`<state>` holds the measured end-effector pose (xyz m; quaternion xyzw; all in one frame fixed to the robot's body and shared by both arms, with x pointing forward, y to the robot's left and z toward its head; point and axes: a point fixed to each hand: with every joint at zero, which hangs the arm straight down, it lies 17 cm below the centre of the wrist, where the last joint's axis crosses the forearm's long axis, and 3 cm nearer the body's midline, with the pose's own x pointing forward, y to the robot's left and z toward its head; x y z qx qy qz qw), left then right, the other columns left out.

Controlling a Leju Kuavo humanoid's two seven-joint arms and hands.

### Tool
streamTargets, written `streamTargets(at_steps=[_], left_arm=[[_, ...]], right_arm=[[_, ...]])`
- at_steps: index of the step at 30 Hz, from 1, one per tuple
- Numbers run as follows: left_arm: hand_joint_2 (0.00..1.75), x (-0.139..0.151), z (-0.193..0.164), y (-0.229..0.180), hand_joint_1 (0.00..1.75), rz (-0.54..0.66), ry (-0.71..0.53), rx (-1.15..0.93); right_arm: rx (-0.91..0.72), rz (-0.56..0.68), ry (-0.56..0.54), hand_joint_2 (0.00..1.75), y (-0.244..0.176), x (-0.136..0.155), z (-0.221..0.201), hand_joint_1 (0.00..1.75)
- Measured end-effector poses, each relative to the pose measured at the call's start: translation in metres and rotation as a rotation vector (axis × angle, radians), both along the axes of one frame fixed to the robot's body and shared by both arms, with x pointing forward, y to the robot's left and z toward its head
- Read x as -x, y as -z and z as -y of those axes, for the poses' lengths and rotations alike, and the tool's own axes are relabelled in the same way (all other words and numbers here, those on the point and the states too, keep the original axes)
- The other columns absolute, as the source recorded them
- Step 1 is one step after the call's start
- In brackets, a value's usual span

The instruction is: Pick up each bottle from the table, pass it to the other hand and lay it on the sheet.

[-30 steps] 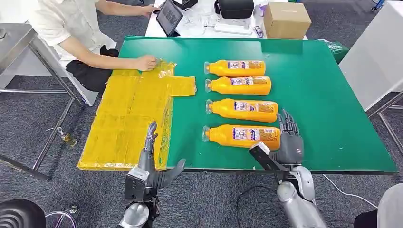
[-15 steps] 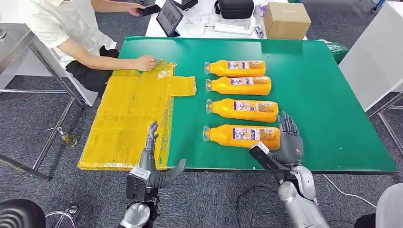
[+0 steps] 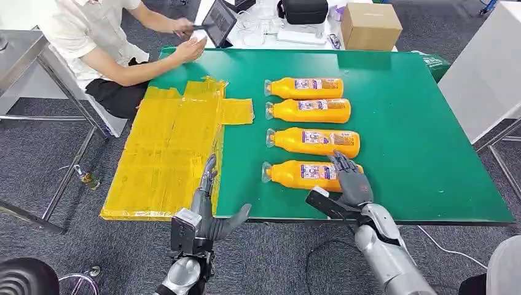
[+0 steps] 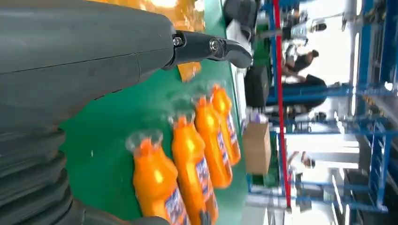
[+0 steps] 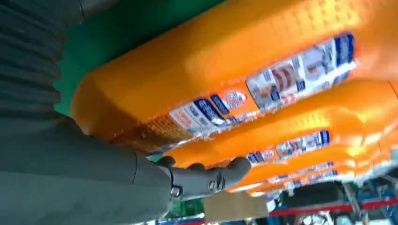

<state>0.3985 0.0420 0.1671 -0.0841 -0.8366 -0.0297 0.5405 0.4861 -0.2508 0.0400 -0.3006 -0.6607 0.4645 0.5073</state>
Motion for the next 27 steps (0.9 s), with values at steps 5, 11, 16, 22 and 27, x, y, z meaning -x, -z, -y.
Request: streamTargets(at_steps=[5, 11, 16, 22, 27], left_arm=[[1.75, 0.001, 0.022, 0.014, 0.0, -0.162, 0.166, 0.16], [1.75, 0.008, 0.035, 0.015, 0.0, -0.195, 0.24, 0.204], [1.75, 0.009, 0.04, 0.016, 0.0, -0.208, 0.253, 0.203], [1.75, 0.013, 0.042, 0.019, 0.0, -0.216, 0.263, 0.194], [1.75, 0.014, 0.044, 0.019, 0.0, -0.214, 0.273, 0.188]], right_arm=[[0.008, -0.063, -0.029, 1.75, 0.006, -0.005, 0.005, 0.0], [0.025, -0.107, -0.05, 1.75, 0.012, -0.006, 0.01, 0.0], [0.111, -0.175, -0.006, 1.75, 0.021, -0.012, 0.028, 0.0], [0.197, -0.223, 0.017, 1.75, 0.029, -0.012, 0.042, 1.75], [0.185, -0.269, -0.006, 1.75, 0.028, -0.011, 0.046, 1.75]])
